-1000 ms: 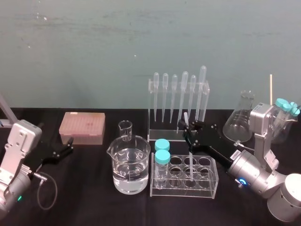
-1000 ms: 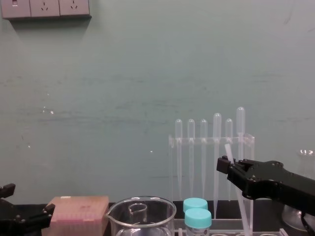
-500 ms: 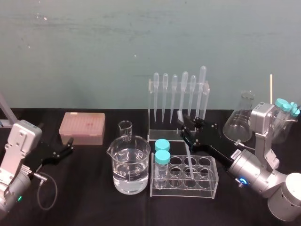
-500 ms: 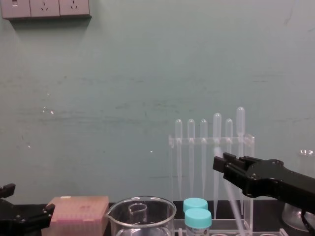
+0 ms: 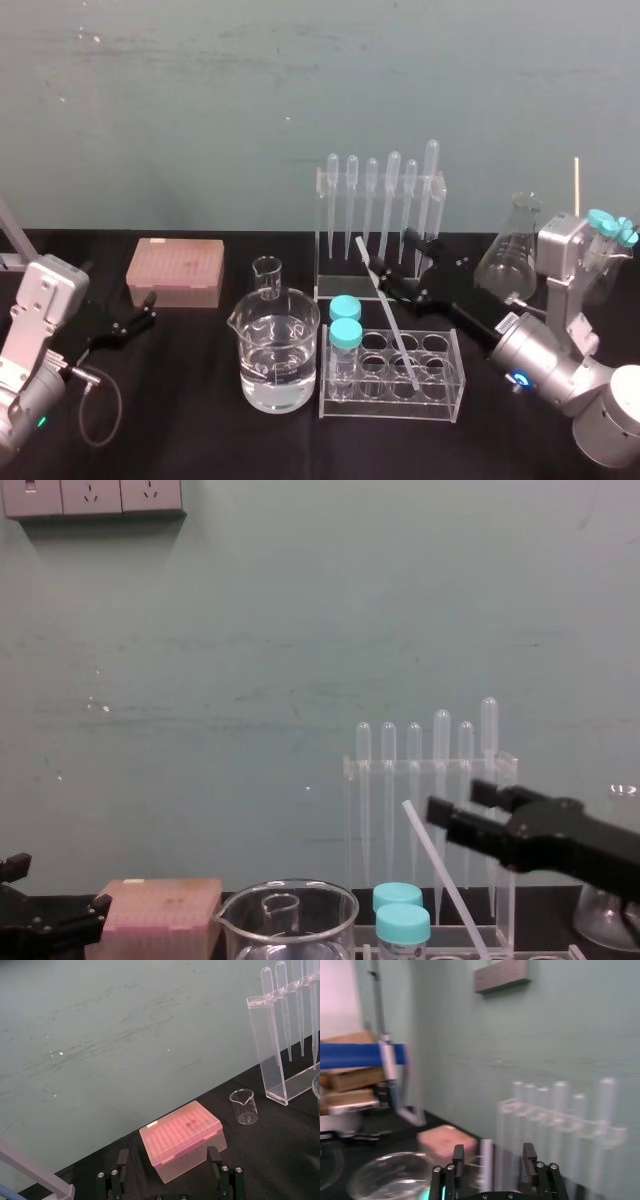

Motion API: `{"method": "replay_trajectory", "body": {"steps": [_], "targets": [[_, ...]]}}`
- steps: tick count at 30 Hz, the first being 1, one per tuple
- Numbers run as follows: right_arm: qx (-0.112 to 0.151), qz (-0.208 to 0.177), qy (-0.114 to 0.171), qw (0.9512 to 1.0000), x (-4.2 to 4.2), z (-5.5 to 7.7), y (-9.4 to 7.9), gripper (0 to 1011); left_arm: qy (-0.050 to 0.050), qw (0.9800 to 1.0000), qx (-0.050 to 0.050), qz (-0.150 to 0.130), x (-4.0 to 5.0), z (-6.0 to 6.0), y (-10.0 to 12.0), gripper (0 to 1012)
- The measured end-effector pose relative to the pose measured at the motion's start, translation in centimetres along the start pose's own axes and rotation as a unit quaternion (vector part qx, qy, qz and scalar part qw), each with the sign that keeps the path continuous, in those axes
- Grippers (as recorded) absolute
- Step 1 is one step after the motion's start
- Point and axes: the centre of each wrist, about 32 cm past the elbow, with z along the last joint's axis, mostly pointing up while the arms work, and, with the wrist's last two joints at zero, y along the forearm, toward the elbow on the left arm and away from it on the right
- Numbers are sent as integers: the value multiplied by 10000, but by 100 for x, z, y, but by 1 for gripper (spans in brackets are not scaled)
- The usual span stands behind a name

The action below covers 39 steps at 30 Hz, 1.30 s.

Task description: Pick up the stirring rod with one hand, then place it down.

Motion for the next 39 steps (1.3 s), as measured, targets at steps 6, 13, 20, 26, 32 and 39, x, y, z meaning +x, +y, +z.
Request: {"method": "replay_trajectory", "body": {"steps": [6,13,20,26,32,39], "targets": [[-187,-1303,-414,9904,49,28,-153,898,0,10000,0,0,0,0,0,1000],[-836,-2468,-675,9631,14,-42,-443,1003,0,10000,0,0,0,0,0,1000],[-1213,-2725,-565,9528,-76,-117,-566,1003,0,10000,0,0,0,0,0,1000],[-1212,-2733,-574,9526,-75,-114,-563,1003,0,10000,1,0,0,0,0,1000],[-1197,-2734,-587,9526,-70,-108,-558,1003,0,10000,0,0,0,0,0,1000],[-1187,-2735,-596,9527,-67,-106,-555,1003,0,10000,0,0,0,0,0,1000]]}}
